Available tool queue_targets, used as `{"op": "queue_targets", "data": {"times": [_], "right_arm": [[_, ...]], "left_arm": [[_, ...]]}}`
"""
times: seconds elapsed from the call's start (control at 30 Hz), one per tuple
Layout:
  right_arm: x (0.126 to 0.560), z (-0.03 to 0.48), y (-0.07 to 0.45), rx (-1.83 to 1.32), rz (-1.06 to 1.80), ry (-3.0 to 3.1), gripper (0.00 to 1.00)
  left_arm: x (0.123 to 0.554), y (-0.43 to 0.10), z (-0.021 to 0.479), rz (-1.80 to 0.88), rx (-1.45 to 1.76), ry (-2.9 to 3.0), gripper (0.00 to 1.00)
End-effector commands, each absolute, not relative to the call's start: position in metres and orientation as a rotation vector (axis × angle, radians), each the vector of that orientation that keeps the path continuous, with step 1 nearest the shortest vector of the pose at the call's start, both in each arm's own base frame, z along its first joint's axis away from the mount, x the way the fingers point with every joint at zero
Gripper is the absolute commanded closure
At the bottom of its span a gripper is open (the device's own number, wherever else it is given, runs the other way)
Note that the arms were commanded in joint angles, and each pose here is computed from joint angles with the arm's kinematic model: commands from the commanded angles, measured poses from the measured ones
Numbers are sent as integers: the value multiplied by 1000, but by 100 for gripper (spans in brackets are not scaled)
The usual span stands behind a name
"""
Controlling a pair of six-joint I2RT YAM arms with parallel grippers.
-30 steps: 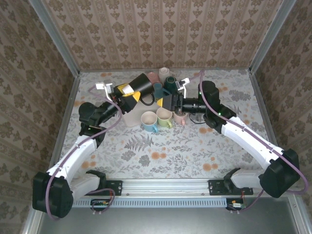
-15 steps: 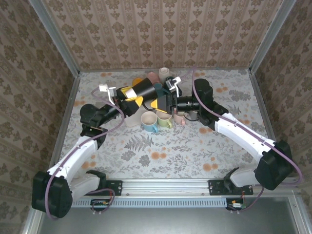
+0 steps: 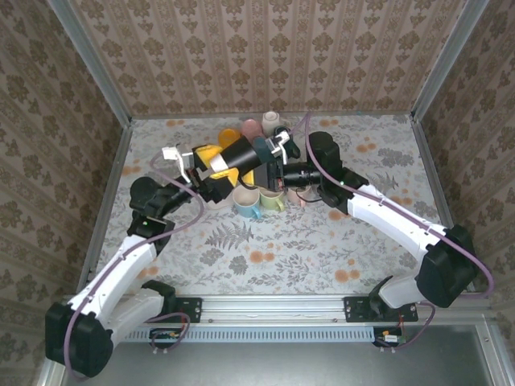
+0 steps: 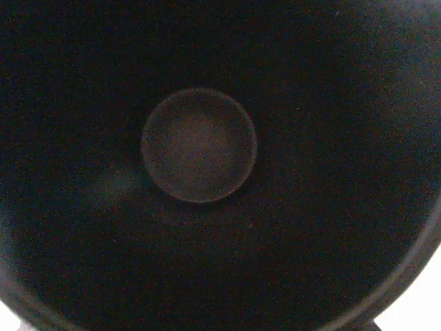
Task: Turn the mug right side up
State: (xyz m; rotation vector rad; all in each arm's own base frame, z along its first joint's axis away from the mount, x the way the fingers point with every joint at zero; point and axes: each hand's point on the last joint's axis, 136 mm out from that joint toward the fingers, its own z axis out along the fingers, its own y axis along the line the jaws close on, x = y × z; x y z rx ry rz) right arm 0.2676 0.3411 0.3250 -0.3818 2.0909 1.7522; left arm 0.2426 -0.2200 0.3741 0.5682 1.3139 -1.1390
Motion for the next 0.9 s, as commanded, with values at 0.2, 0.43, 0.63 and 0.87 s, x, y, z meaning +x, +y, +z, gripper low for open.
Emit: {"op": "queue_targets", "data": {"times": [0.2,0.43,0.63,0.87], "right_arm": [[250,313,313,-580,1046,2130,100],[231,263,350,-778,596,2236,100],[222,217,392,-879,280,2259,100],[227,165,423,-887,191,2350,100]], "left_arm": [[284,-126,351,-495,161,1665,0],[298,-43,323,-38,-144,1865,0],[278,21,333,206,-446,1748,0],[278,17,324,163,-458,1755,0]]}}
